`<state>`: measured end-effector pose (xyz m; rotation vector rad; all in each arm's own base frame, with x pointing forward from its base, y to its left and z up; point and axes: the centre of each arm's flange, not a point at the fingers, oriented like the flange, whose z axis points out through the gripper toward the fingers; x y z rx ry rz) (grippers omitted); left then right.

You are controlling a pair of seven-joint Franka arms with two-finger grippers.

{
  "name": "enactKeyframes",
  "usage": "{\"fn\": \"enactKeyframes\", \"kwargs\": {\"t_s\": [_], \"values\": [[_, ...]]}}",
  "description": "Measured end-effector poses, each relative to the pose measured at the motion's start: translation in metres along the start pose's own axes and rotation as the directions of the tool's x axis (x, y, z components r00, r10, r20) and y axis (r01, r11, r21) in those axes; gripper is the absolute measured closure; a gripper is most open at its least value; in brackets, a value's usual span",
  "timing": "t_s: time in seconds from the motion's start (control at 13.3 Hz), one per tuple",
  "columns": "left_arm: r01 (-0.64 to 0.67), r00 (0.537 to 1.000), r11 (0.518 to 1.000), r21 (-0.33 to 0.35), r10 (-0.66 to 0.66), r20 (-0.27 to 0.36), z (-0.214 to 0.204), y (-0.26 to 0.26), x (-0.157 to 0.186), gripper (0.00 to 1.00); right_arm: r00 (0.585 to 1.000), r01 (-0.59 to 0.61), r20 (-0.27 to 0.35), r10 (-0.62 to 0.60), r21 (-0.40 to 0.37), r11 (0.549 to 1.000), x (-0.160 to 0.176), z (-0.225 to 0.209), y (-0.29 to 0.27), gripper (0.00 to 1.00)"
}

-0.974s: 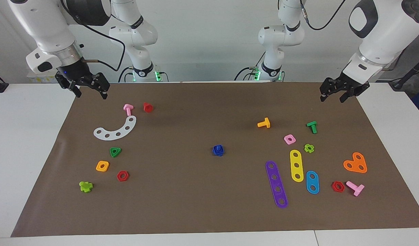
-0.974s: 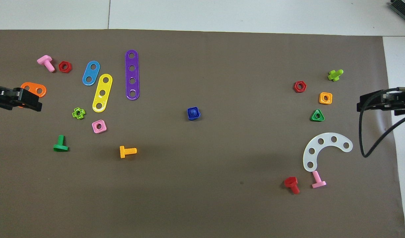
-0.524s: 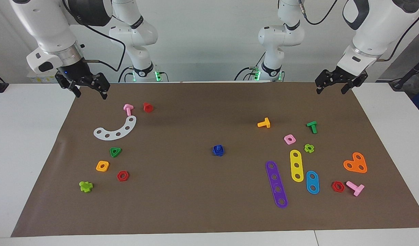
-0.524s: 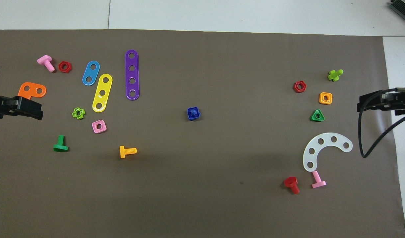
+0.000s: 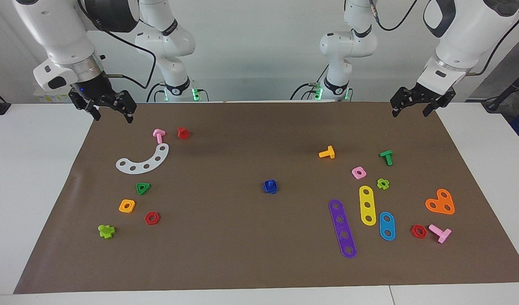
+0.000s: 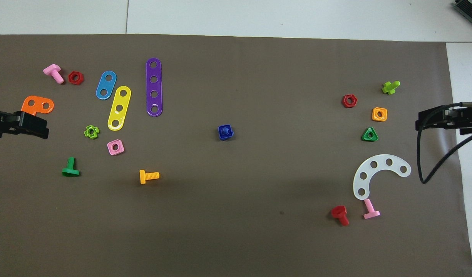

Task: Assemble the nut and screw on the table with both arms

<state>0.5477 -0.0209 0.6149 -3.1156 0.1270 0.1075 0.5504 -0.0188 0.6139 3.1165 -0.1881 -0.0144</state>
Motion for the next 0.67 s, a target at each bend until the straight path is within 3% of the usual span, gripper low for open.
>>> {"fn": "enactKeyframes", "kwargs": {"t_s": [0.67], "values": [[0.003, 1.0, 1.0, 0.001, -0.003, -0.03, -0.0027, -0.0019, 0.0031, 0.0, 1.0, 0.0, 0.016, 0.0, -0.001, 1.0, -0.0017, 0.0016, 0.0001, 0.0]]}}
